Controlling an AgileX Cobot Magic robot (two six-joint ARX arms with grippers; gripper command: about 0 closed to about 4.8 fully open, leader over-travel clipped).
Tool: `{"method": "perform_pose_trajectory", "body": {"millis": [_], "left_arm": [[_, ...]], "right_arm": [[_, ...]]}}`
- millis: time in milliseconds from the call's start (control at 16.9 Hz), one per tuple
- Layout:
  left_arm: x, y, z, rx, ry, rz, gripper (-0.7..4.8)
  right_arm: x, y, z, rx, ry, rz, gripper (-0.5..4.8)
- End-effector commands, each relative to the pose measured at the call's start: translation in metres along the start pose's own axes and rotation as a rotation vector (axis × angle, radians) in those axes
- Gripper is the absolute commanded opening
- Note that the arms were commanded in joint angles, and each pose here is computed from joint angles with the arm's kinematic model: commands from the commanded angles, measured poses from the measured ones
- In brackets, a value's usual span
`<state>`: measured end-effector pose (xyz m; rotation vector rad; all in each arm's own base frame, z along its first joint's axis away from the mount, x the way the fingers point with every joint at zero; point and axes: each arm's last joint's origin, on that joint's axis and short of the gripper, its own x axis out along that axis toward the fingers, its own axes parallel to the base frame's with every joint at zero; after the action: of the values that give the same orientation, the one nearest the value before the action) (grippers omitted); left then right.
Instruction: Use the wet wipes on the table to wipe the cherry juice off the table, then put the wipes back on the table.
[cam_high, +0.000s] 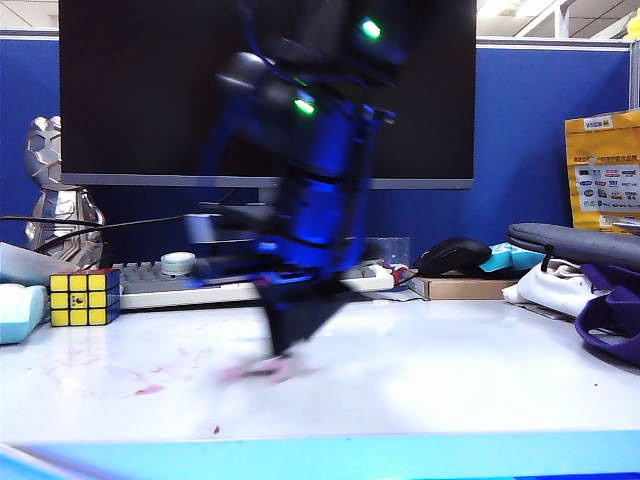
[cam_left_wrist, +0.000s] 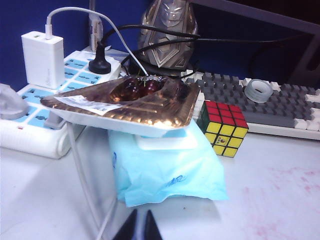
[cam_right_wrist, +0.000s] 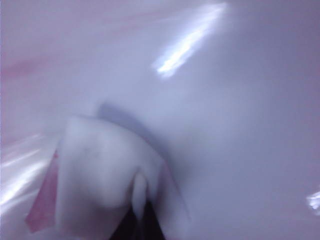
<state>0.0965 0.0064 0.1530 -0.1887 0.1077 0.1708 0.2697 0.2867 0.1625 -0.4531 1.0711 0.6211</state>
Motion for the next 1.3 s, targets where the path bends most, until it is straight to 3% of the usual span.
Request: {"method": "perform_pose_trajectory", "body": {"millis": [59,237,414,651,769,887,1006,1124,1301], "left_arm": [[0.0,0.0,0.001,0.003,-0.008,-0.004,0.28],[0.0,0.0,0.001,0.003,-0.008,-0.004,0.28],[0.0,0.0,0.001,0.003,-0.008,-0.004,0.28],[0.0,0.0,0.001,0.003,-0.008,-0.004,0.28],[0.0,0.0,0.001,0.003,-0.008,-0.004,0.28],[0.0,0.0,0.001,0.003,-0.008,-0.004,0.28],[0.0,0.0,0.001,0.003,-0.008,-0.004,0.28],[0.0,0.0,0.001,0.003,-0.008,-0.004,0.28],[0.0,0.0,0.001,0.003,-0.008,-0.004,0.28]], "right_arm": [[0.006,-0.022,-0.003,0.063,0.088,0.048,-0.01],[0.003,-0.01,-0.013,0.04,0.19,0.253,-0.01],[-0.001,0.017,-0.022,-0.043,0.279,0.348,-0.01],[-0.004,0.027,-0.032,-0.085,0.366,0.332,-0.01],[-0.004,0.022,-0.034,-0.105,0.392,0.241,-0.01],[-0.002,0.005,-0.032,-0.099,0.379,0.078,-0.01],[0.0,-0.009,-0.029,-0.07,0.354,-0.003,-0.01],[0.002,-0.037,-0.025,-0.012,0.31,-0.102,-0.01],[0.004,-0.093,-0.025,0.133,0.271,-0.159,-0.01]]}}
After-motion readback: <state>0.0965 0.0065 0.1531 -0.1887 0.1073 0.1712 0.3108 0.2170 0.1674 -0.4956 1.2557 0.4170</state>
